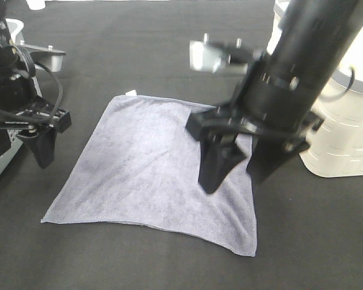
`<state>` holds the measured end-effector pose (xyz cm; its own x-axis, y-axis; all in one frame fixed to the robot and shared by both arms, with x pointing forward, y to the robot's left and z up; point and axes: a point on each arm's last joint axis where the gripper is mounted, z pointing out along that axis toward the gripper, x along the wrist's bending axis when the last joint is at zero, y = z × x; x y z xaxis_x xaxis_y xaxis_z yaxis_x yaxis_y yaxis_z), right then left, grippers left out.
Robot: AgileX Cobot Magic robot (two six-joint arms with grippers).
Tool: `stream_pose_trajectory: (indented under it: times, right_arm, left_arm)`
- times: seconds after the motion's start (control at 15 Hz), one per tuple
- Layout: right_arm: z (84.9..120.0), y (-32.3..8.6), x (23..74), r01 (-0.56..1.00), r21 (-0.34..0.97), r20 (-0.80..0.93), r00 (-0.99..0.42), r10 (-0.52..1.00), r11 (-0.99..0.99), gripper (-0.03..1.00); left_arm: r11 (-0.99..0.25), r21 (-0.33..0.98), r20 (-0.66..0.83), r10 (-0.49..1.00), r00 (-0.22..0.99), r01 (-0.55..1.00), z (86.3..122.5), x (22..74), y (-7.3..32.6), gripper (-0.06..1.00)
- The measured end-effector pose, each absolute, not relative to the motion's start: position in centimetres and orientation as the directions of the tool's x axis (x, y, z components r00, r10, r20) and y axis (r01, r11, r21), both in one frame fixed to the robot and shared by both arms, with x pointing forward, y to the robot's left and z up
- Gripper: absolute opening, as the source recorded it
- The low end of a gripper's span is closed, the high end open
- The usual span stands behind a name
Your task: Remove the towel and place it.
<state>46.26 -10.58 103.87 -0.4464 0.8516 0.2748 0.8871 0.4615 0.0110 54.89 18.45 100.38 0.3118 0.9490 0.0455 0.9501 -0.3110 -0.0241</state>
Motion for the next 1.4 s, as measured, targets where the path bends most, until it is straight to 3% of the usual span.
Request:
stream_pose_trajectory:
  times: [0.13,0.53,0.8,0.93,1.13,1.4]
  right_arm:
    - [106.1,-11.0,46.4,0.888,0.036,0.233,-0.454,0.860,0.458,0.70]
    - [112.5,-12.4,48.7,0.895,0.285,0.060,-0.376,0.925,0.345,0.70]
    - [113.7,-18.5,51.2,0.937,0.320,0.075,-0.173,0.982,0.141,0.70]
    - [114.7,-22.2,51.6,0.934,0.353,0.073,-0.076,0.994,0.046,0.70]
    - [115.7,-24.3,50.2,0.922,0.388,0.065,-0.044,0.997,0.016,0.70]
    - [114.9,-24.9,46.7,0.929,0.371,0.076,-0.046,0.996,0.015,0.70]
  left_arm:
    - [-0.305,0.034,0.025,0.952,0.304,0.952,102.3,54.2,18.5,0.69]
    - [-0.246,0.251,0.048,0.969,0.241,0.936,109.0,51.4,20.2,0.69]
    - [-0.190,0.350,0.125,0.980,0.155,0.917,111.7,51.0,23.0,0.69]
    - [-0.056,0.353,0.141,0.990,0.006,0.934,111.9,51.7,27.8,0.69]
    - [0.111,0.366,0.096,0.983,-0.156,0.924,112.4,51.1,32.5,0.69]
    - [0.147,0.382,0.031,0.985,-0.172,0.912,112.8,49.0,33.0,0.69]
